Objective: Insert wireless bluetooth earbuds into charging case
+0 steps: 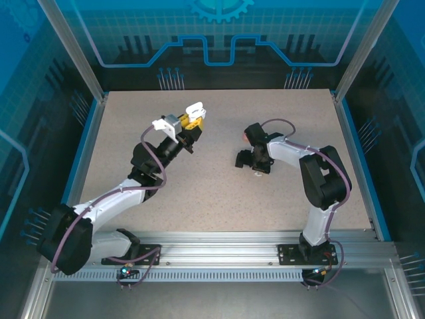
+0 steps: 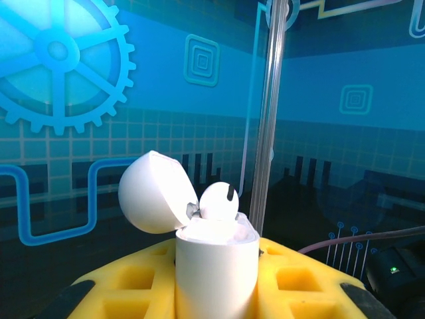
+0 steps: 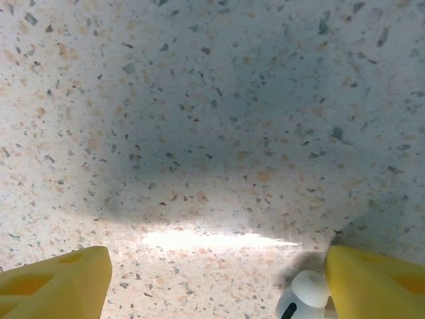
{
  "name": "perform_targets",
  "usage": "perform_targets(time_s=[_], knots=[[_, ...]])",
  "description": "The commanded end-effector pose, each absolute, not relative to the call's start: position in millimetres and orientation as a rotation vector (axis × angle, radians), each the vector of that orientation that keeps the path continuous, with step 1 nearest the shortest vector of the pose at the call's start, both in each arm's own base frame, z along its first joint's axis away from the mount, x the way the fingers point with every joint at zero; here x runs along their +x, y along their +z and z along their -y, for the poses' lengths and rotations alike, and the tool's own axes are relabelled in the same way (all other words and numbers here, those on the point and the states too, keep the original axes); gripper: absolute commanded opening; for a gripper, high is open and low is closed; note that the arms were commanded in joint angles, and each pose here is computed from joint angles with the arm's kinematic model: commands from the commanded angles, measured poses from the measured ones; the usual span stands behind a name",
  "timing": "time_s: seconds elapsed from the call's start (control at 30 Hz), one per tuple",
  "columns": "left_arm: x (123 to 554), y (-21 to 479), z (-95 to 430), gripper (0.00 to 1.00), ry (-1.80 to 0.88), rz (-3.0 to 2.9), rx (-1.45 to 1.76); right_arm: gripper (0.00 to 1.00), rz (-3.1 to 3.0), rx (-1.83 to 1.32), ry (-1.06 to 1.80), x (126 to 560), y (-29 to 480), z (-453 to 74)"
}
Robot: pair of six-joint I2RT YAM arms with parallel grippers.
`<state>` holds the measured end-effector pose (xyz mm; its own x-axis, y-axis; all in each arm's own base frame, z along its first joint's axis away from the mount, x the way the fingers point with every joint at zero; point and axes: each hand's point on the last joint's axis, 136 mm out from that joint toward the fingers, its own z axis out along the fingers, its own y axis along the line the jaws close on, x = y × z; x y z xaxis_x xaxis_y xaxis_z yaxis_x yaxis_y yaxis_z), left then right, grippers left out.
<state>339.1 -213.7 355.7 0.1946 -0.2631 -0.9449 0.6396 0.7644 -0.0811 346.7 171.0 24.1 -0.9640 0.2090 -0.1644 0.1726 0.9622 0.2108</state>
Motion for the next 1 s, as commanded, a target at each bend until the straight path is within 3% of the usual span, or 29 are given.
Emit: perform_targets(time_s=[0.0,0.47,0.77,0.97], knots=[[335,374,219,0.00,-0.669,-1.170,0.381,0.84,-2.939,0.285,0.320,340,24,-171],[335,376,221,0.00,-0.670,-1.163,0.386,0.83,-2.983,0.285,0.264,299,19,-169],[338,374,224,0.00,-0.675,-1.167,0.395,0.82,-2.871,0.267,0.119,319,56,-156],[339,372,226,0.00,-0.674,-1.167,0.399,0.77,-2.940,0.295,0.062,326,54,-157]])
